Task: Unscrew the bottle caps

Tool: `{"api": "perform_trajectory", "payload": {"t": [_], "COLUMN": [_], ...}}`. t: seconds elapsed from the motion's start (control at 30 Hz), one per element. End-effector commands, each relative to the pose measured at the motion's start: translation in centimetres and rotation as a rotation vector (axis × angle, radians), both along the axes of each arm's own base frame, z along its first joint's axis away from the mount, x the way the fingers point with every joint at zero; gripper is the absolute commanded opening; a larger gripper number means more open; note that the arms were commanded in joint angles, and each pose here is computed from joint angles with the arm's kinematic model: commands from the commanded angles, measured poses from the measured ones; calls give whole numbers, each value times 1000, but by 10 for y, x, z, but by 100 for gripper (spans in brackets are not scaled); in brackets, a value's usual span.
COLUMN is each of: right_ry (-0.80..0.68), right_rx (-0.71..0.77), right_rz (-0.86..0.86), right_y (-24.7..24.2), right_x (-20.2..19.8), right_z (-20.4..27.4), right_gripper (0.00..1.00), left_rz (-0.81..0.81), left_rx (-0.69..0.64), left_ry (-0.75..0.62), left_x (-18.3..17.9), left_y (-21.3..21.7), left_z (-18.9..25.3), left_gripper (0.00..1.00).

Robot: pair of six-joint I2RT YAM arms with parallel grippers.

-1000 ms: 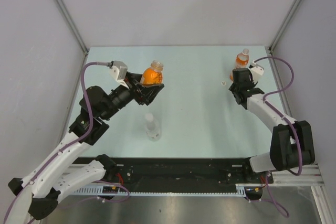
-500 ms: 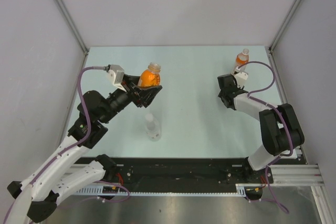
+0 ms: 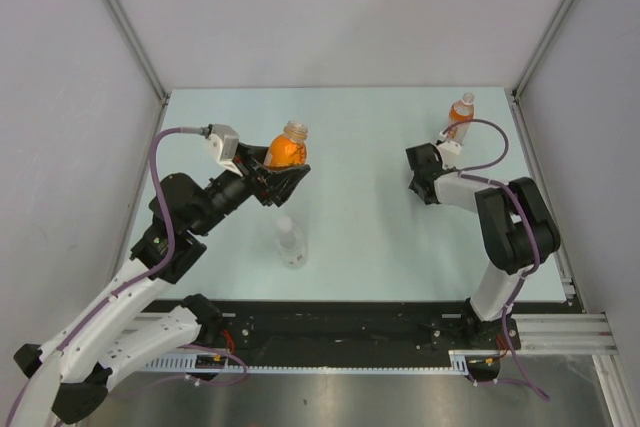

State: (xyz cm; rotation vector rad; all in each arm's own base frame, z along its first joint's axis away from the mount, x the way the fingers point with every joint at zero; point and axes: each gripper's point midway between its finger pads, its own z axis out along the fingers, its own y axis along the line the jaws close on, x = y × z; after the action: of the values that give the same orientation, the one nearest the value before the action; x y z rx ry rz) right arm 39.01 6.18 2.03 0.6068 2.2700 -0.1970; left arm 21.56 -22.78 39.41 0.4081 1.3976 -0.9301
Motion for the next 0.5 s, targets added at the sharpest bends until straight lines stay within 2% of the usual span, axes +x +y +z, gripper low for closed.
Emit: {"api": "perform_trajectory", "payload": {"t": [0.0, 0.2, 0.37, 0.47], "right_ry": [19, 53, 81, 88], "right_rx": [9, 22, 27, 31], "right_rz": [-1, 4, 6, 7], "right_y": [6, 6, 5, 5], "right_x": [12, 19, 19, 19], "right_z": [-3, -11, -15, -16], "right_gripper": [0, 0, 13, 18], "left_rz": [-8, -4, -3, -2], "left_rx": [-30, -25, -21, -22], "left_ry": [-19, -11, -9, -5], "left_x": [-4, -3, -4, -3], "left_y": [0, 1, 1, 1], "left_z": [9, 7, 6, 6], "left_gripper": [0, 0, 0, 0]}}
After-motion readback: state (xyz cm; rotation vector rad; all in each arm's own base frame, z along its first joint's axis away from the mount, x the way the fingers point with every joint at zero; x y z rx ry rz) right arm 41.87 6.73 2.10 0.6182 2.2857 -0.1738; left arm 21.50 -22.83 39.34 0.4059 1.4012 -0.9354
